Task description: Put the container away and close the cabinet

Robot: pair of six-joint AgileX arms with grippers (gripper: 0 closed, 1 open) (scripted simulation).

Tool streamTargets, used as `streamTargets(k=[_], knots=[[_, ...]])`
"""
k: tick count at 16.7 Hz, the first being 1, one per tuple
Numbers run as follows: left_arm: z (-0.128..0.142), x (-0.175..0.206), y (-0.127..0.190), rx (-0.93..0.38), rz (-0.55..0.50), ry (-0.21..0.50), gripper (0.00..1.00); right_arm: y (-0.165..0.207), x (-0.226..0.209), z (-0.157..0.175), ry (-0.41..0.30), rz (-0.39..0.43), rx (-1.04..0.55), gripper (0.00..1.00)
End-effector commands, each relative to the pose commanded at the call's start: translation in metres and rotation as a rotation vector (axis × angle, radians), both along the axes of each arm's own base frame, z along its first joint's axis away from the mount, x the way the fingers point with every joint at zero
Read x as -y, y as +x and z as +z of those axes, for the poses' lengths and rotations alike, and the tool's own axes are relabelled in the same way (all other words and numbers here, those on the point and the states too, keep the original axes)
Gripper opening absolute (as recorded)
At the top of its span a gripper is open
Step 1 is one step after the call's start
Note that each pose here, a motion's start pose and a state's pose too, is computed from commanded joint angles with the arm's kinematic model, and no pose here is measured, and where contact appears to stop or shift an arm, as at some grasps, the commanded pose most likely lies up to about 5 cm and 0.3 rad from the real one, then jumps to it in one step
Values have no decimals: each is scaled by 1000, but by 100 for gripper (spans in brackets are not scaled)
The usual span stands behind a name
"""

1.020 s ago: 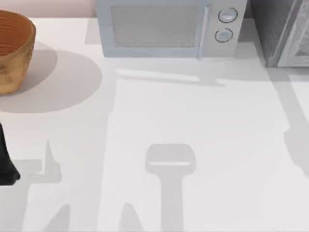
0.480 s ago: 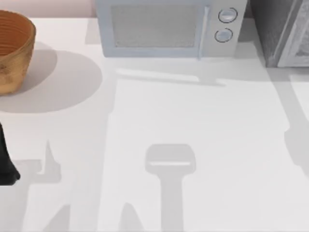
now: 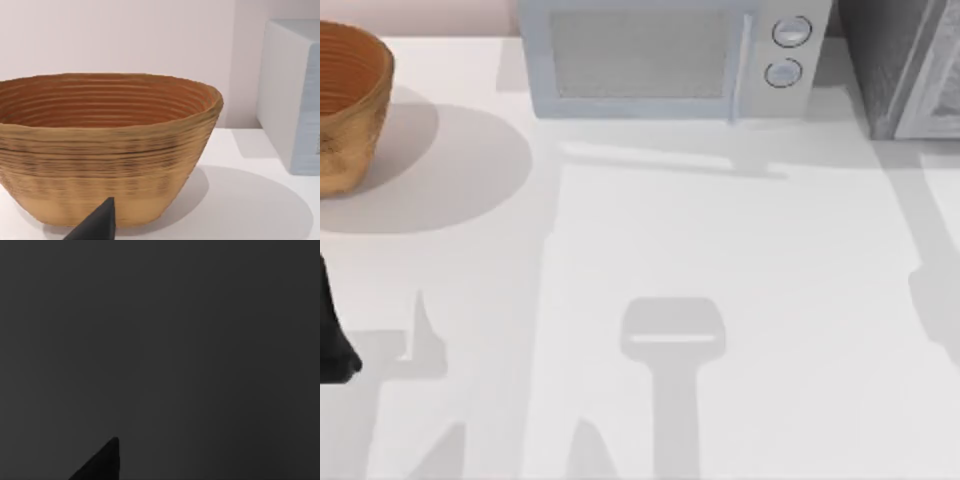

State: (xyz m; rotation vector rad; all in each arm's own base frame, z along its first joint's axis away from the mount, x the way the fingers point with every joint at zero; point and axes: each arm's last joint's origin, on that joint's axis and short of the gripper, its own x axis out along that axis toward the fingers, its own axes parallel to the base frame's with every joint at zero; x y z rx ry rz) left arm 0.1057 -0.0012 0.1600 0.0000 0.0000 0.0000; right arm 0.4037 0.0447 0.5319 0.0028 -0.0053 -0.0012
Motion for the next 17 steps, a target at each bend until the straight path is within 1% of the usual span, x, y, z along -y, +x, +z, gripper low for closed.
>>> streamTargets(k=[3,5,8,10,12,13,15,17], knots=[[0,0,0,0,0,0,100,-19,4,13,-7,7,40,100],[0,0,0,0,0,0,100,-43,8,26,-14,16,81,100],[0,0,0,0,0,0,100,-97,15,41,-27,33,148,100],[0,0,0,0,0,0,100,-137,20,38,-37,45,177,100],[0,0,0,0,0,0,100,-176,24,18,-45,54,181,100],[0,0,0,0,0,0,100,-192,27,1,-49,58,171,100],[0,0,0,0,0,0,100,-222,31,-46,-53,62,135,100],[0,0,0,0,0,0,100,-246,35,-104,-53,62,90,100]])
